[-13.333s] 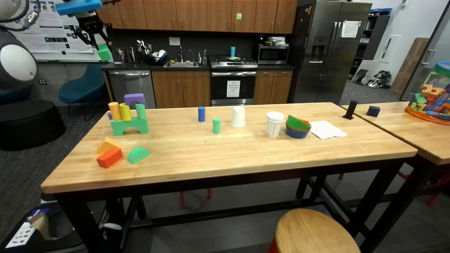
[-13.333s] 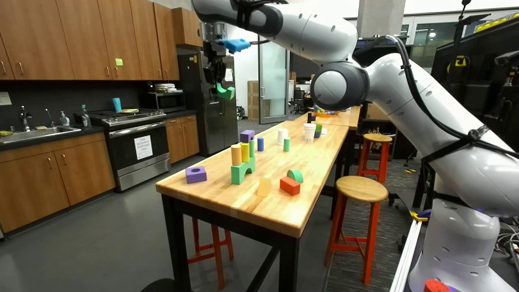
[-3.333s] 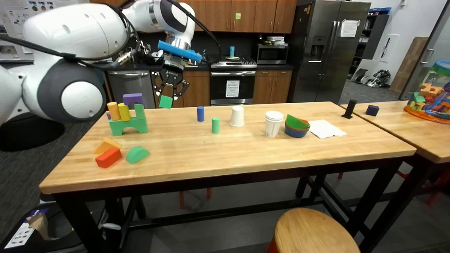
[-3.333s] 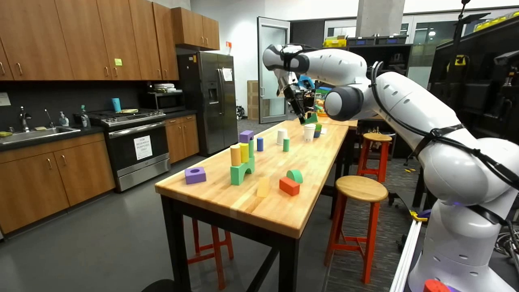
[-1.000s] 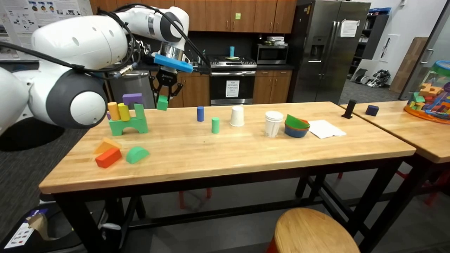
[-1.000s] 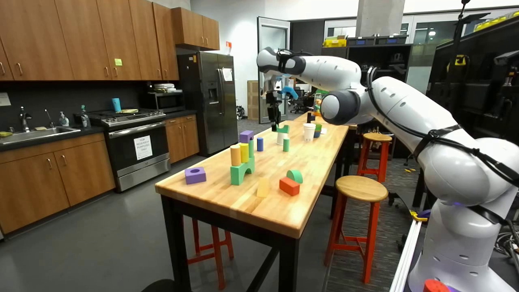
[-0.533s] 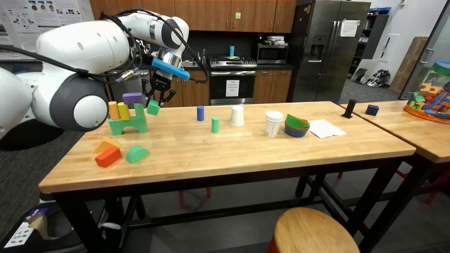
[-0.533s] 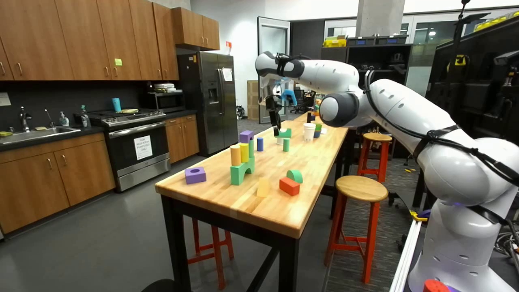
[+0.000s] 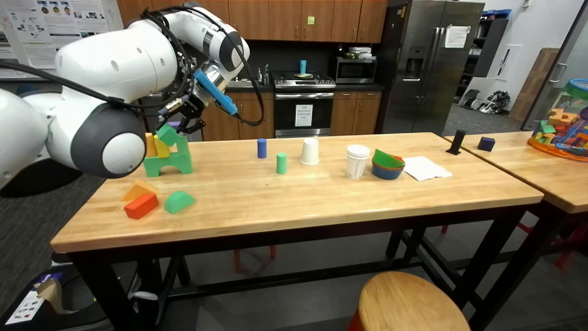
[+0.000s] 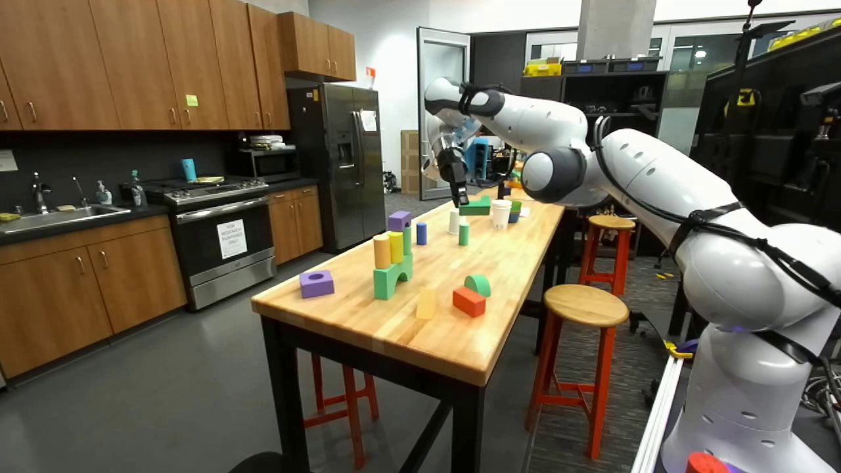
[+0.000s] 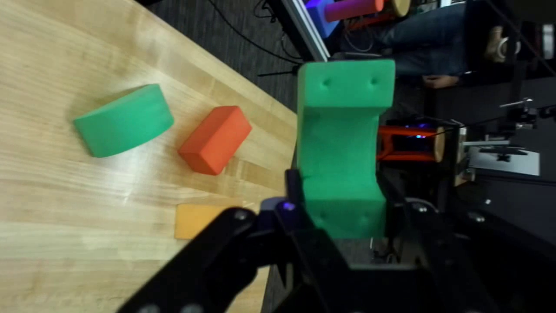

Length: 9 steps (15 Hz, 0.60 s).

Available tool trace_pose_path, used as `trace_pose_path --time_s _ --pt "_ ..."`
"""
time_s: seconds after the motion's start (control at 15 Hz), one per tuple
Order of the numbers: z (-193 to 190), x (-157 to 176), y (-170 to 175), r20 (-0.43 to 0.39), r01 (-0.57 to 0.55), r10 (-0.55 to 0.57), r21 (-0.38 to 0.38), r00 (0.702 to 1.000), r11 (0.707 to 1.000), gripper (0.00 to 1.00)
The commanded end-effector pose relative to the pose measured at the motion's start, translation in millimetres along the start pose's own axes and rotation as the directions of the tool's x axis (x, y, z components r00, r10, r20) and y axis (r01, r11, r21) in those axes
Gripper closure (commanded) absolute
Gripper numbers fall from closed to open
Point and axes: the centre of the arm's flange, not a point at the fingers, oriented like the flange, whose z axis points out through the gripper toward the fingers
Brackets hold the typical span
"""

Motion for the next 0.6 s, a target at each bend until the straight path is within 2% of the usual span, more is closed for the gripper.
trace_pose_path --time_s 0.0,0.13,0.27,0.53 --pt "62 -31 -17 -0.020 -0.006 0.008 0.106 1.000 0.994 0.84" --pt "65 -31 -10 -0.026 -0.035 0.039 0.138 0.999 0.990 0.84" --pt "72 -31 5 -0.026 -0.082 0.084 0.083 0.996 0.993 0.84" --pt "83 -20 35 -0.015 -0.145 0.146 0.054 0.989 0.988 0.84"
